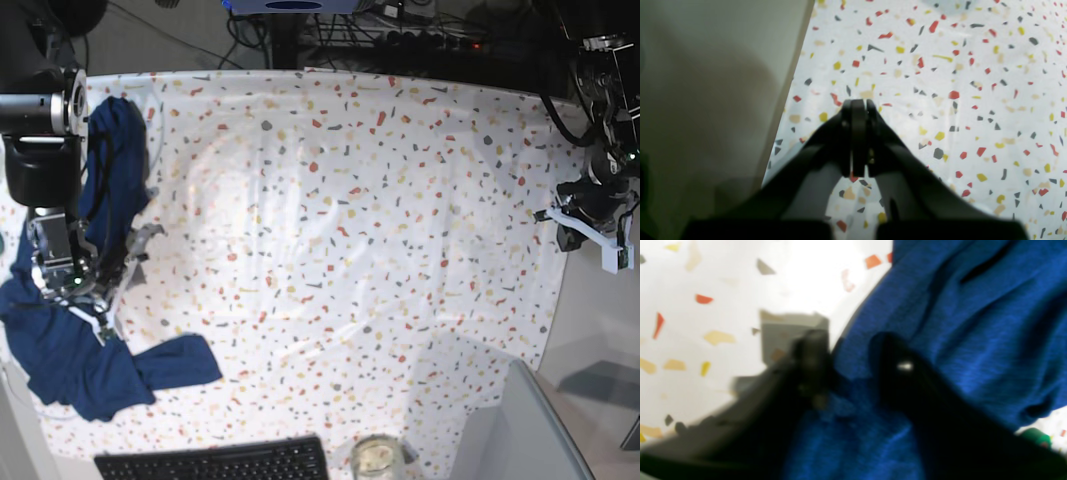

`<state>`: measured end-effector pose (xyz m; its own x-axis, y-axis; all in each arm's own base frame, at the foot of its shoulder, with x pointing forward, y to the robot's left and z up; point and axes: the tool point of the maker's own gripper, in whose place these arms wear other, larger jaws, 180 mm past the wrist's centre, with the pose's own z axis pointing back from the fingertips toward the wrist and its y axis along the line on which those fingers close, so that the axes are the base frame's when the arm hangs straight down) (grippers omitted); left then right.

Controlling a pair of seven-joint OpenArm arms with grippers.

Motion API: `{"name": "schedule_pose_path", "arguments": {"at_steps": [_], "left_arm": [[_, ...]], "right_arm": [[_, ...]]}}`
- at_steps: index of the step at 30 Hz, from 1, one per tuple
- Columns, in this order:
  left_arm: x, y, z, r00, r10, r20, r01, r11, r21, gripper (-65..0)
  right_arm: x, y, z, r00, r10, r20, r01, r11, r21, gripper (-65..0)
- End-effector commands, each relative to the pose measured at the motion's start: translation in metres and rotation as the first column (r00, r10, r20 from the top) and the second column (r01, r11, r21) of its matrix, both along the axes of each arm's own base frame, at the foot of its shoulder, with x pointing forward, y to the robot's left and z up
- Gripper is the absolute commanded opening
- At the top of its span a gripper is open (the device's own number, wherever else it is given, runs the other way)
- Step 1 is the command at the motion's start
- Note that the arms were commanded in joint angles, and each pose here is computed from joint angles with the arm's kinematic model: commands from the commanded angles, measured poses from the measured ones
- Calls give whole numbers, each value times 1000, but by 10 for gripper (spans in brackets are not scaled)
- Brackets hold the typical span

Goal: Layout the t-shirt on the table in an organized manner, then fold the t-shirt properly
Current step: 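Grasp a navy sleeve with the right gripper and lay it across the cloth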

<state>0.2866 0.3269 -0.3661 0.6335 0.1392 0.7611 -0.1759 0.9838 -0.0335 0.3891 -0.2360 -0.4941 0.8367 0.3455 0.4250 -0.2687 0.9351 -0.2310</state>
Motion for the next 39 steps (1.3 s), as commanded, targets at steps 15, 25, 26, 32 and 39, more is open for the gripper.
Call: {"name": "schedule_pose_path", "arguments": {"at_steps": [15,25,26,32,39], "left_arm": [[9,6,17,999,-7,49,5,1000,28,-650],[14,7,20,998,-6,62,4,1000,28,-650],[14,7,20,998,-6,62,4,1000,28,-650],[14,7,21,998,-6,62,4,1000,29,-650],[9,11,19,999,2,53,-3,999,32,-650]], "right_arm": [[-51,119,25,964,267,2,-266,961,74,-650],[-166,229,17,785,615,-73,-608,788,100,-650],[-174,236,18,767,637,-79,-629,770,103,-650],[-169,226,57,731,678,-72,-681,732,-23,-393],[-50,106,107,934,351,69,-338,928,-155,-261]]}}
